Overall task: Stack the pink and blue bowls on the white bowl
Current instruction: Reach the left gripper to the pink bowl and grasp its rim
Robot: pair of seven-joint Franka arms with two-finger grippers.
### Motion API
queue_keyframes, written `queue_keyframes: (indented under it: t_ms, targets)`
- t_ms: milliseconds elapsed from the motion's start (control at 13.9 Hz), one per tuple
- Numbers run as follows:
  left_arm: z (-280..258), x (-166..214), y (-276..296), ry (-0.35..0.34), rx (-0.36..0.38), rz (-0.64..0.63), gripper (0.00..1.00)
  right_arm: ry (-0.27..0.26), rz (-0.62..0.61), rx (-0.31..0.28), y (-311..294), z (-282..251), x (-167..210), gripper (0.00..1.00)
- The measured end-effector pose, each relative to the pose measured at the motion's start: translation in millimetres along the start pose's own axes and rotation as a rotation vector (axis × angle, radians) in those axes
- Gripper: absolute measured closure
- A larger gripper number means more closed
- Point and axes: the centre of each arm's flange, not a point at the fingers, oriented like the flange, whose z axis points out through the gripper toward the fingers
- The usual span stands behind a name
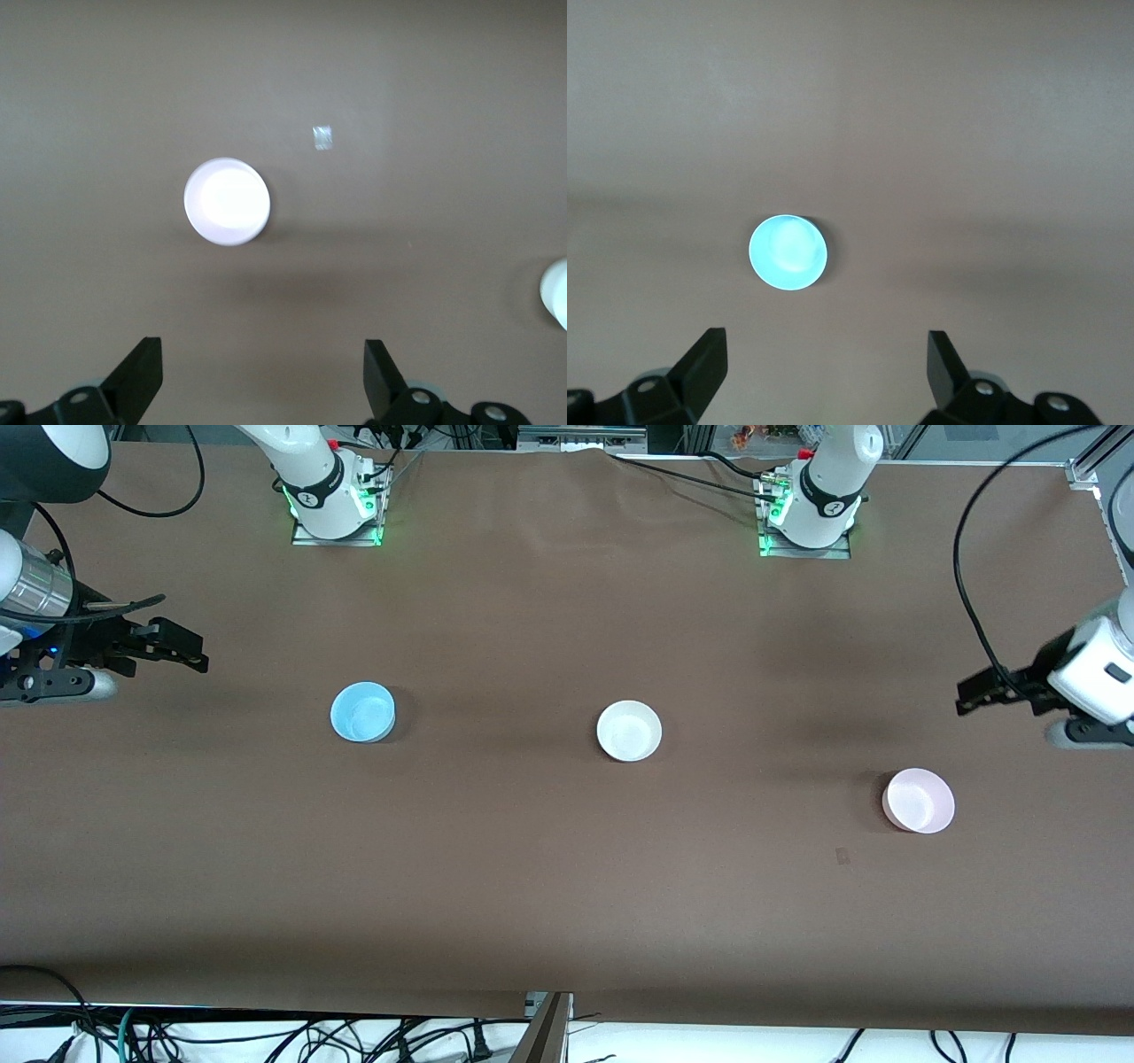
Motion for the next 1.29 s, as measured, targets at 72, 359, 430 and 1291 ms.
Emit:
queue_keyframes:
  t_ms: [72, 359, 430, 1291]
  targets:
    - [17.9, 9.8, -16.0, 0.001, 0.0, 0.008, 0.0, 0.0, 0.0, 0.0, 0.0, 0.0, 0.0, 0.0]
    - [102.4, 41.2, -66.3, -0.023, -0.011, 0.079, 0.0, -0.001, 0.0, 0.0, -0.1, 0.4, 0.2, 0.0]
    - [122.9, 45.7, -72.3, -0.038, -0.015, 0.1, 0.0, -0.002, 0.0, 0.0, -0.1, 1.0, 0.5, 0.0]
    - [312.8, 61.1, -139.3, -0.078, -0.053, 0.201, 0.06, -0.051, 0.01, -0.001, 5.4, 23.7, 10.1, 0.0]
